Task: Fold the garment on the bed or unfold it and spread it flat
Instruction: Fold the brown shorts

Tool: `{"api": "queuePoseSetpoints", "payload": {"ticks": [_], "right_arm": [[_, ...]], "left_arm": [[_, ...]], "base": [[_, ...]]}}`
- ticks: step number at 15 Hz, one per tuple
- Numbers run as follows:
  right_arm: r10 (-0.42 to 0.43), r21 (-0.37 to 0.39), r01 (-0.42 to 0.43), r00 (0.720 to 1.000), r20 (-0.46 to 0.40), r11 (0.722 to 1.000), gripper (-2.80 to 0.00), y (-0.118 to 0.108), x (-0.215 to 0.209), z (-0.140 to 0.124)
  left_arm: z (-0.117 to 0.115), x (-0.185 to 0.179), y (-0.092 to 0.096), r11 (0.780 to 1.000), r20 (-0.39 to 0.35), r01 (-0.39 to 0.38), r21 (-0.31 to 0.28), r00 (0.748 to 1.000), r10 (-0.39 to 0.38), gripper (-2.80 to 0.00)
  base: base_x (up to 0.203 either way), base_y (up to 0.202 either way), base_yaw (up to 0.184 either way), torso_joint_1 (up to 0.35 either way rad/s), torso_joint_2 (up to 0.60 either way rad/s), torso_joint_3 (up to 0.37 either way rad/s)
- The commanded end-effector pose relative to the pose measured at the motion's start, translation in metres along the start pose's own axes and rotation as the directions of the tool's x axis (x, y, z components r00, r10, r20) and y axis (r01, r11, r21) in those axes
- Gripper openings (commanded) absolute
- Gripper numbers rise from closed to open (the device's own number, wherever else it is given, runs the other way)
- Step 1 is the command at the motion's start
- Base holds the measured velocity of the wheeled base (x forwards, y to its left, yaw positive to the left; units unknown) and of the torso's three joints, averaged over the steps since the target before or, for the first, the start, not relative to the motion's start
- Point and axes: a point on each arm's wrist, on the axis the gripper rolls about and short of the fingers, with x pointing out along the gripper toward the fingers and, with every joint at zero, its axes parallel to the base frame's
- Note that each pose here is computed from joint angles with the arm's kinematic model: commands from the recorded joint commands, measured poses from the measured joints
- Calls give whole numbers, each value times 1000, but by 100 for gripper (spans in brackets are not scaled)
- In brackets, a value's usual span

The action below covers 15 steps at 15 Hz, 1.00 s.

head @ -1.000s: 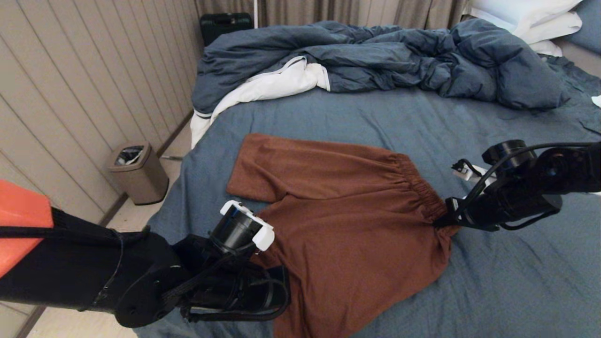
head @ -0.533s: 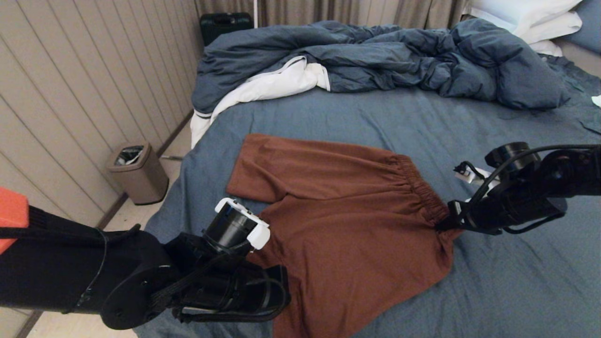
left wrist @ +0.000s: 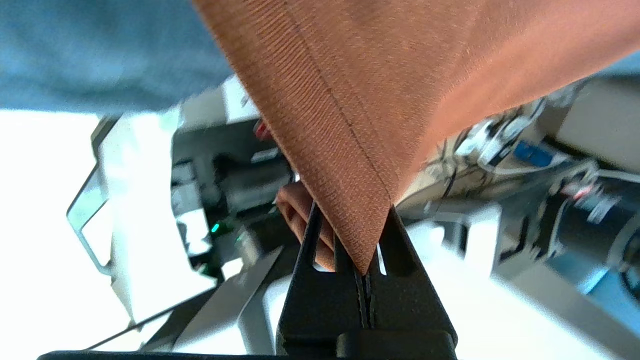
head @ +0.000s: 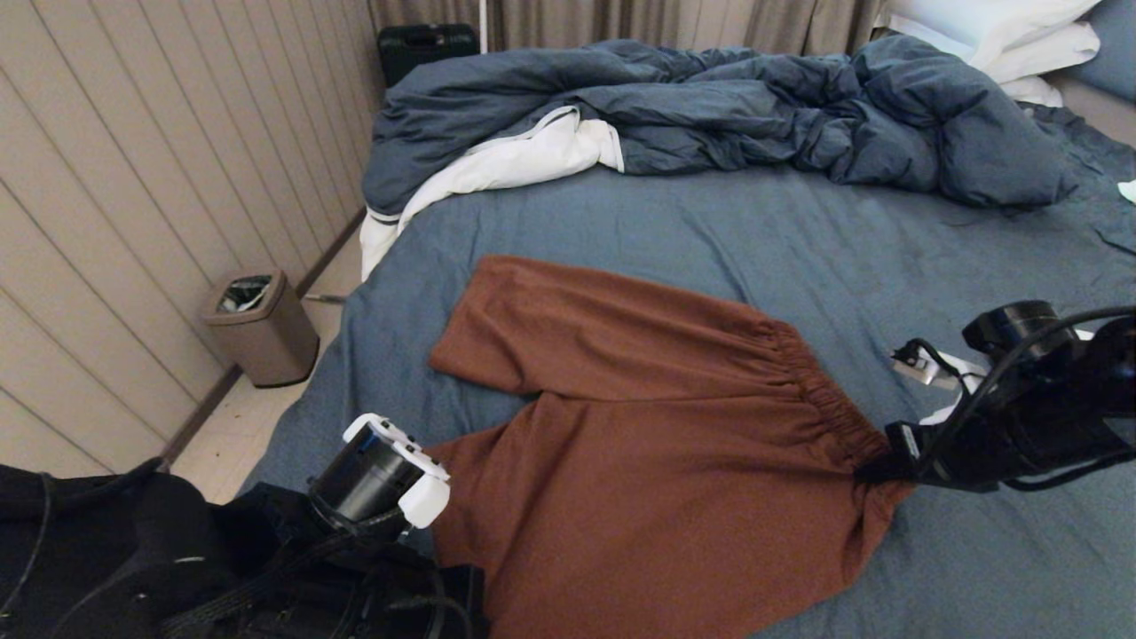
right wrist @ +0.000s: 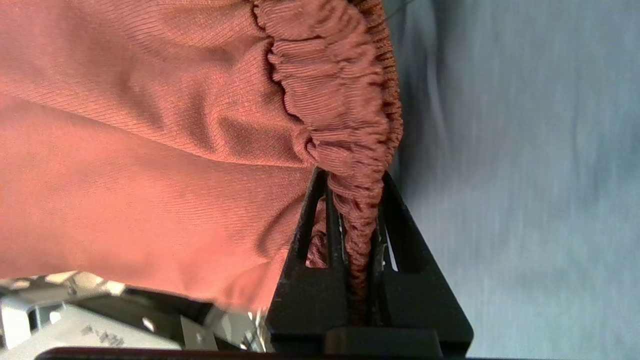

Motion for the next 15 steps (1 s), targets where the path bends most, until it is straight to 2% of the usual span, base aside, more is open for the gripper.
{"api": "queuePoseSetpoints", "payload": {"ticks": [1,8,11,13,15], "right_arm": [[-5,-13,6,999,31,1000,-280,5,-19,-13],[-8,-54,10,999,36,998,-280,19,-46,-64],[-8,-63,10,999,47,998,-280,23,-52,-75],[-6,-68,12,997,76,998,-280,26,-59,-75],[-4,-76,12,995,101,997,-280,28,-62,-67]], "left_arm": [[-5,-21,-1,1000,25,24,13,999,-24,-280],[-27,-49,12,1000,-1,15,15,1000,-15,-280],[-35,-60,16,1000,-18,4,15,1000,-4,-280],[-28,-71,8,999,18,21,29,1000,-21,-280],[-8,-82,2,999,79,25,40,996,-28,-280]], "base": [[0,0,0,0,0,0],[0,0,0,0,0,0],[0,0,0,0,0,0],[0,0,0,0,0,0],[0,0,0,0,0,0]]}}
